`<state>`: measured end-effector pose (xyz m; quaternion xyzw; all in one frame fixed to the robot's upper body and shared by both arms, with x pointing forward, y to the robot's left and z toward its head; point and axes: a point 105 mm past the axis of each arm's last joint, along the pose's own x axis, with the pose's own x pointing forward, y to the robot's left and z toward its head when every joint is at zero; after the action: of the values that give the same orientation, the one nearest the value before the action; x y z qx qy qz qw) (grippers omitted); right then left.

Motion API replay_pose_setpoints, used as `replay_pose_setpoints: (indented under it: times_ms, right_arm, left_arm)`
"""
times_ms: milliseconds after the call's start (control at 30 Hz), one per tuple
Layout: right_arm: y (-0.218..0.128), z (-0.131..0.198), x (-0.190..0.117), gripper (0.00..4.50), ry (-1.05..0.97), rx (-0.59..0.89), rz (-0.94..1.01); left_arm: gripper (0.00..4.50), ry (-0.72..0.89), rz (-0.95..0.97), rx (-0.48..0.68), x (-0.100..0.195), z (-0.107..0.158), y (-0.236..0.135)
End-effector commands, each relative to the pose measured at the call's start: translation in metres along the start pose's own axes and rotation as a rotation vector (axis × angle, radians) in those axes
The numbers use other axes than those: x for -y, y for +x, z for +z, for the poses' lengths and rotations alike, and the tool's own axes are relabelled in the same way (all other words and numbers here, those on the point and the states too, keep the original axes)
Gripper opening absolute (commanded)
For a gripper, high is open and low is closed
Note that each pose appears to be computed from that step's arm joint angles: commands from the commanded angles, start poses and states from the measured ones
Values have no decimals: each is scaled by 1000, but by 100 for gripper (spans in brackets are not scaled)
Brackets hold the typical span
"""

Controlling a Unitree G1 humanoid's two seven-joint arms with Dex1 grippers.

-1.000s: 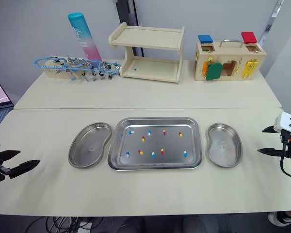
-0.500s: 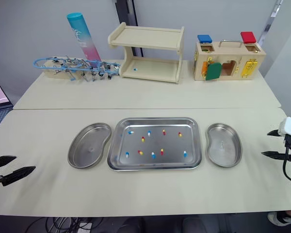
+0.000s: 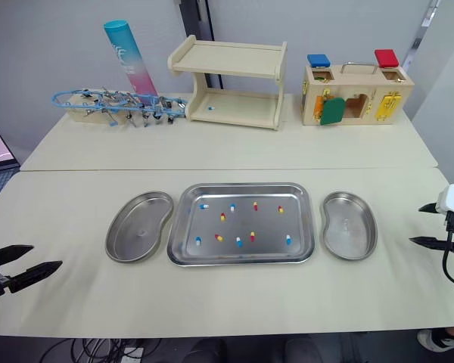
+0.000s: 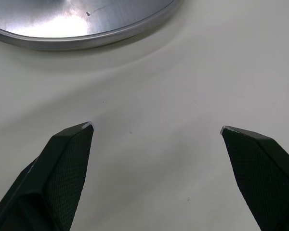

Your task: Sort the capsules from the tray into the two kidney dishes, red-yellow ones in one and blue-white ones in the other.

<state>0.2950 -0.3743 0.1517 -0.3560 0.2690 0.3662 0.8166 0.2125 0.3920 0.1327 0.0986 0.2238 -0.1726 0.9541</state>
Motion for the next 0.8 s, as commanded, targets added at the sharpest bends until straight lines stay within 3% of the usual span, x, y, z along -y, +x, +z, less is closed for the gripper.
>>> replay_pose_setpoints:
  times_ms: [33, 433, 667, 800]
  right_arm:
    - [-8, 5, 7, 450, -26, 5, -35]
    - [-6, -1, 5, 450, -9, -4, -34]
    - [-5, -1, 6, 450, -12, -4, -35]
    - [-5, -1, 5, 450, -12, -3, -32]
  left_arm:
    - [447, 15, -23, 60, 10, 13, -8]
    - [447, -10, -71, 101, 44, -3, -18]
    - [447, 28, -113, 202, 62, 11, -19]
    - [447, 33, -135, 199, 72, 14, -14]
